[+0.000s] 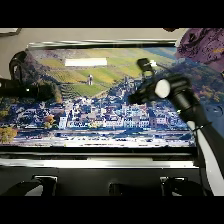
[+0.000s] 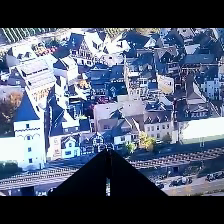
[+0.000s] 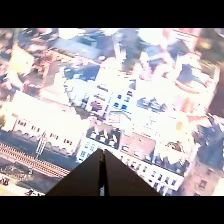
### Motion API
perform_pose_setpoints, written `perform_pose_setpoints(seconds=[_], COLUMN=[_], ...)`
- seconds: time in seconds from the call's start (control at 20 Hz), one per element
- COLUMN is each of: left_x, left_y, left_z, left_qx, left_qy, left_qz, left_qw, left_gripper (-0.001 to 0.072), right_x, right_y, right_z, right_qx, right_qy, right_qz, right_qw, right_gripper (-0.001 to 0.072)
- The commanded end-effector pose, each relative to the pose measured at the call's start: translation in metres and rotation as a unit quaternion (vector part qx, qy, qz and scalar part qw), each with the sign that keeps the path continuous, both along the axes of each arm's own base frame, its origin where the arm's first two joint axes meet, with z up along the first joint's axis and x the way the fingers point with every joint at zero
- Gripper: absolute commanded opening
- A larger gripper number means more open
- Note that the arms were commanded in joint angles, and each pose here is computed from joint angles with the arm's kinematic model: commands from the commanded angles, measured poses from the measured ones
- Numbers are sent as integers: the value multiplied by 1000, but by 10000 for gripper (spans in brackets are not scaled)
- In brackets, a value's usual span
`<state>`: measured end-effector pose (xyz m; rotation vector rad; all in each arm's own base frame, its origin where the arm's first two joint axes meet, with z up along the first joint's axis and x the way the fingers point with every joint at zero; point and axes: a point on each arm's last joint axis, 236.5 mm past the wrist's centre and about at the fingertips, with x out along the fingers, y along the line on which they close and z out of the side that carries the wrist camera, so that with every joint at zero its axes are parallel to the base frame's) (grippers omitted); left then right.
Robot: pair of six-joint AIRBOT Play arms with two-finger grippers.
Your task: Fold the clothes and pants, and hang the long-sleeved shirts on hangers.
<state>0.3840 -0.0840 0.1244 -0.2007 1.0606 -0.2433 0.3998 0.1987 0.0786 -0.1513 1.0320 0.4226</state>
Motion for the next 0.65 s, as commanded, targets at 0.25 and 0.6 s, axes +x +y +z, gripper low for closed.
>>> perform_pose_setpoints(seconds=[0.25,0.6], left_x=[-11,-11], left_y=[6,6], left_z=[-4,-4], left_qx=[16,16], left_qy=[-17,-17], left_qz=[4,3], left_qw=[1000,1000], left_gripper=[19,19], right_x=[-15,-15], right_y=[29,29], right_z=[1,1], right_qx=[-33,-33], right_qy=[-21,-21], right_qz=[53,53], right_qw=[998,998], right_gripper=[34,34])
